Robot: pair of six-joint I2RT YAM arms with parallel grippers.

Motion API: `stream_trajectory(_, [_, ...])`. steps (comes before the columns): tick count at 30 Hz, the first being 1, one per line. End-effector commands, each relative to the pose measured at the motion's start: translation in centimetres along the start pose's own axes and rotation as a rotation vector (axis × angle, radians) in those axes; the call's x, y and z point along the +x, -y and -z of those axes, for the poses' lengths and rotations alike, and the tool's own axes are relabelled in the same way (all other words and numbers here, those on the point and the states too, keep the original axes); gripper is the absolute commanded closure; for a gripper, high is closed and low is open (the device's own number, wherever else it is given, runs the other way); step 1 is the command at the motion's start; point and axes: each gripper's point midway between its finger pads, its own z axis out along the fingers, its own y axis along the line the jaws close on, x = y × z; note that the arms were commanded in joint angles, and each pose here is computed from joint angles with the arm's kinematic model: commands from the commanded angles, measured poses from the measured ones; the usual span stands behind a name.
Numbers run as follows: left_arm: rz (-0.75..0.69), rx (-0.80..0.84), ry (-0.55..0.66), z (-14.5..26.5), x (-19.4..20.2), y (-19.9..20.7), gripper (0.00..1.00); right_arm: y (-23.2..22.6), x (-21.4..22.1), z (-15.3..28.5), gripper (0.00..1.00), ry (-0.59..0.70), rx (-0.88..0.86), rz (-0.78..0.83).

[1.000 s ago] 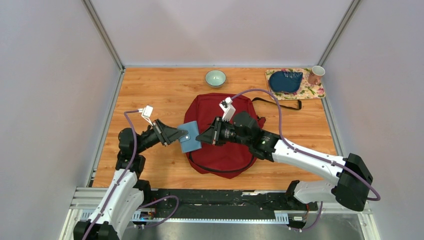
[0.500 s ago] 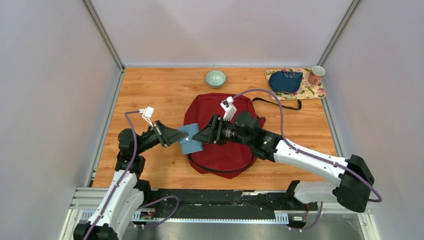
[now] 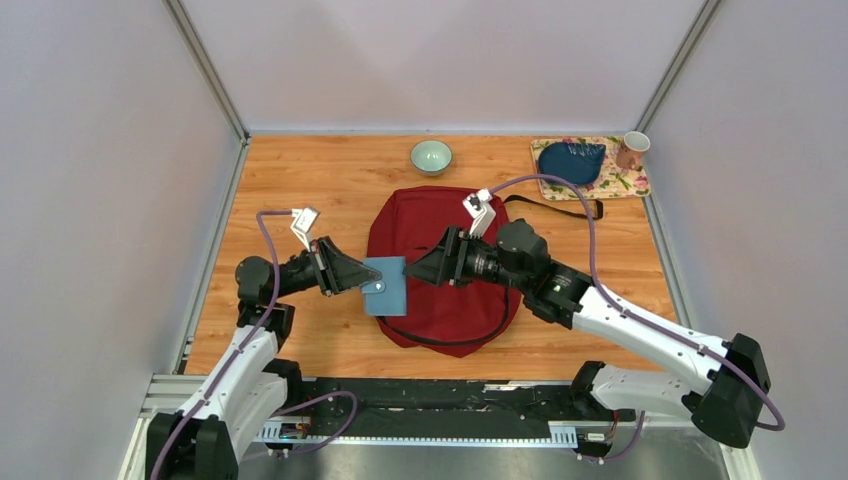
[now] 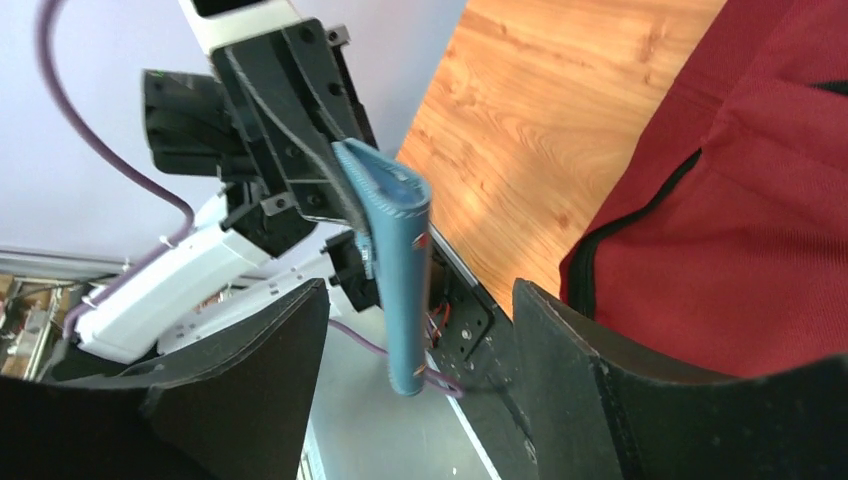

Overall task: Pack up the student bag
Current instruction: Pick up the personal item from the center of the board.

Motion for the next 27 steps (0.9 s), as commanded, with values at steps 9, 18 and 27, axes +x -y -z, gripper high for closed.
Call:
stream_trajectory(9, [-0.103,0.15,-0.102,-0.8,1.0,3.4,1.0,-1.7,1.9,-1.6,0.53,-0.147,-0.109,0.013])
stream_trajectory(18, [-0.022,0.11,-0.116,-1.2,1.2,2.3,0.75,-2.4,1.9,-1.8,1.0,-0.144,-0.152,-0.006])
stream_trajectory(27, [-0.065,-0.1,-0.049,-1.3,0.2,-1.0,0.24,1.0,-0.3,0.3,1.0,0.033,0.05,-0.015])
